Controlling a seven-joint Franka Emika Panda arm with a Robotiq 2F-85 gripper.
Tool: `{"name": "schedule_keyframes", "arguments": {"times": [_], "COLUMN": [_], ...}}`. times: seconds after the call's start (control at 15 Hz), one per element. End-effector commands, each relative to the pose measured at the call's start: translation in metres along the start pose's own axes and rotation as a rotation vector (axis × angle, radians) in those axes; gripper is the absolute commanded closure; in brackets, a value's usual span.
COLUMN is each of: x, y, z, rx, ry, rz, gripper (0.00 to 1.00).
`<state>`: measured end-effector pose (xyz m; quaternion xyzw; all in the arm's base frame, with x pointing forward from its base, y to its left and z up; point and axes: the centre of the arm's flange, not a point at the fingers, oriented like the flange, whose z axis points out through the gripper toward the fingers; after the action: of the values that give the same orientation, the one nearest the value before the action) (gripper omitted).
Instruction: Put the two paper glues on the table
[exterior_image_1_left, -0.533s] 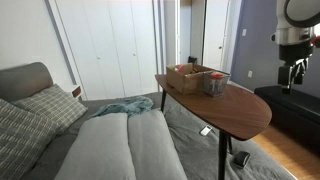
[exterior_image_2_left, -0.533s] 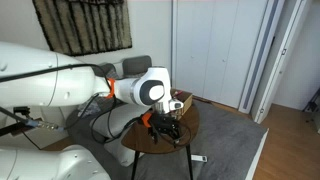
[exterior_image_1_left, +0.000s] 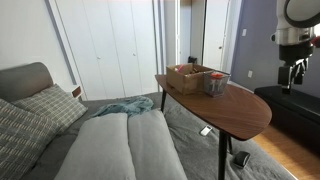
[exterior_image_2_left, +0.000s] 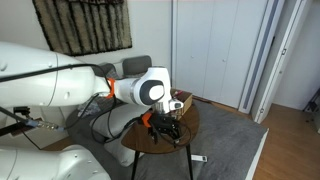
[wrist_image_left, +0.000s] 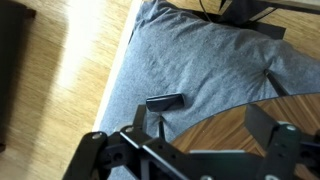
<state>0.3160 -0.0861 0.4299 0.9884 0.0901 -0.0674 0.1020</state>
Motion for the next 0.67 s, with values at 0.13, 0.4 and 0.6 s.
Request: {"name": "schedule_keyframes", "arguments": {"times": [0.13, 0.4, 0.6], "x": [0.000, 0.000, 0.020], "y": [0.000, 0.000, -0.027], "z": [0.000, 0.000, -0.025], "rx": [0.000, 0.000, -0.005], "ry": [0.000, 0.000, 0.140], "rz": [0.000, 0.000, -0.120], "gripper": [0.00, 0.00, 0.00]}}
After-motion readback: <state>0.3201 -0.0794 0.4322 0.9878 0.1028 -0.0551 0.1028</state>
